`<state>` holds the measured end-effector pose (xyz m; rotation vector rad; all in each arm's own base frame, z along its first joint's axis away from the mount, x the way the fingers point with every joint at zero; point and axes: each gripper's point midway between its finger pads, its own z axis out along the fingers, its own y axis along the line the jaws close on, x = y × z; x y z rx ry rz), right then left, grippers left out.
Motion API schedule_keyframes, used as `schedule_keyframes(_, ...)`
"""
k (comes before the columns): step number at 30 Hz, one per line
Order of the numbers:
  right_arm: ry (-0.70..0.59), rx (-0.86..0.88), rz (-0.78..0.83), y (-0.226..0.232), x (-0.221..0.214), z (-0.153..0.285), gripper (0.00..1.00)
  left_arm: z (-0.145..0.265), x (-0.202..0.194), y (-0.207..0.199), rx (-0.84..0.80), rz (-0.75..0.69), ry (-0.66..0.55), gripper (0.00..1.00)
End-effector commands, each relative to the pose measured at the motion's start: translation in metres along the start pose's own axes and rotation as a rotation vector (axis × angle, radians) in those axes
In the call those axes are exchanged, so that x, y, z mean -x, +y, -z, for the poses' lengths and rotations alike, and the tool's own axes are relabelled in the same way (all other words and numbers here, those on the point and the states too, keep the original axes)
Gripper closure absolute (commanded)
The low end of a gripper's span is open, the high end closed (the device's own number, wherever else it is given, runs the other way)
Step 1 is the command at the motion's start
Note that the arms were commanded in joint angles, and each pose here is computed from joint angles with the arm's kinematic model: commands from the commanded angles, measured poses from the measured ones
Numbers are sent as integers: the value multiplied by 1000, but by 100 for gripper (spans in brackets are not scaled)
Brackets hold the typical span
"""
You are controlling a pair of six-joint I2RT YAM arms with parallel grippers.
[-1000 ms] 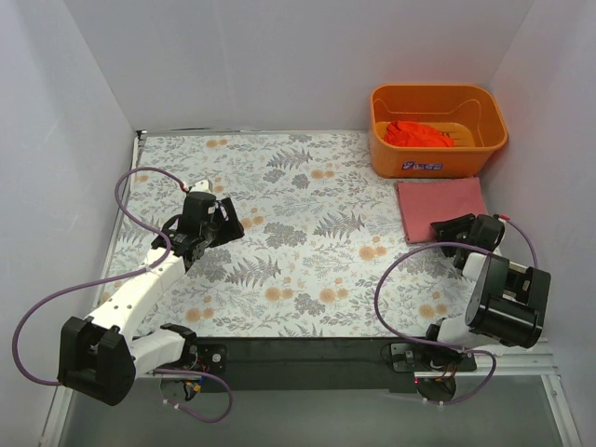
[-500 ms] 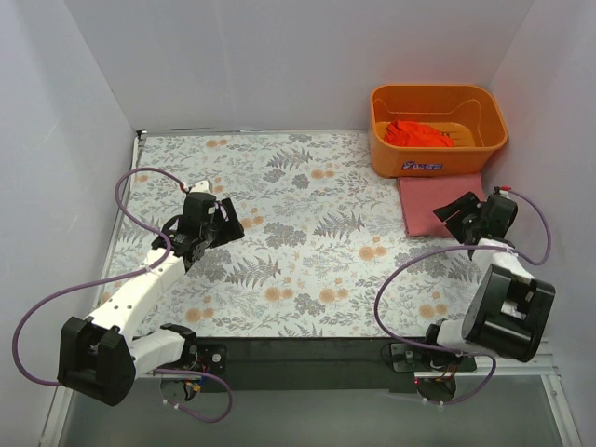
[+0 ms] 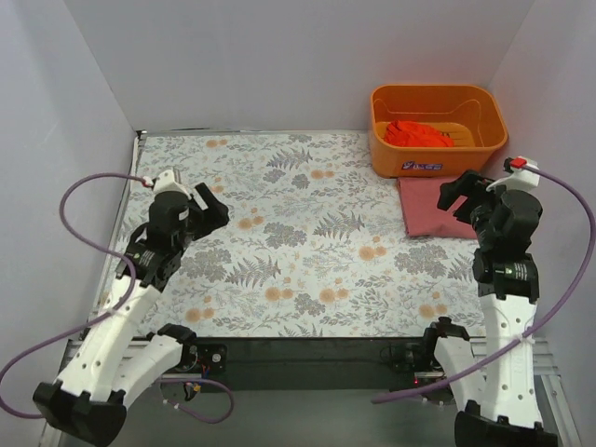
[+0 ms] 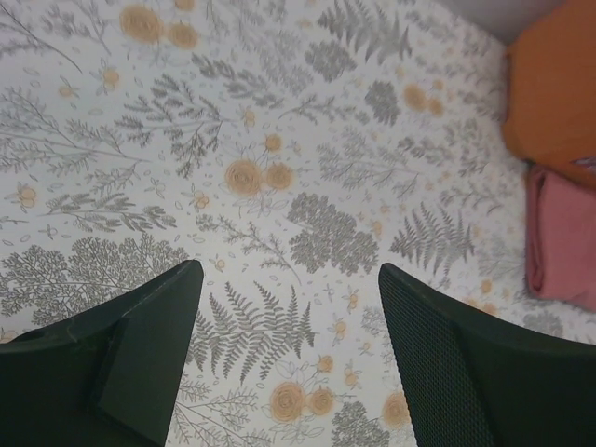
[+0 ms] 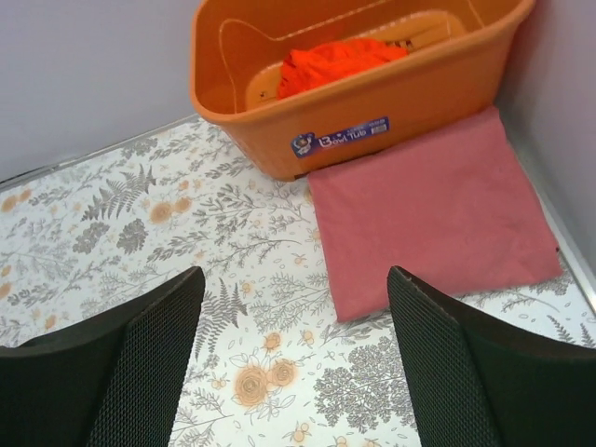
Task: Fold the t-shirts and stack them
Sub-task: Reset both grippers
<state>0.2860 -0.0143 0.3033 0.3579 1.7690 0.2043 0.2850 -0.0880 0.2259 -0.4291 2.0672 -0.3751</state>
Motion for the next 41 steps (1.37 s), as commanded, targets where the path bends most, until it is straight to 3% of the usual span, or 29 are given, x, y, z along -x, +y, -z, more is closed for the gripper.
schedule_keyframes(1,-38,-71,119,-1,12,29,13,44,33,13,44,42,-138,24)
schedule_keyframes(7,-171,-45,192,4,19,71,2,80,47,30,25,81,-302,19)
schedule_keyframes(14,-265,-89,198,-18,2,90,2,102,49,42,-35,126,-442,12)
schedule_keyframes(21,-349,-28,217,-16,-5,97,2,92,34,50,-30,139,-437,12)
schedule_keyframes(41,-299,17,225,-8,-20,80,2,65,10,58,-15,116,-390,12)
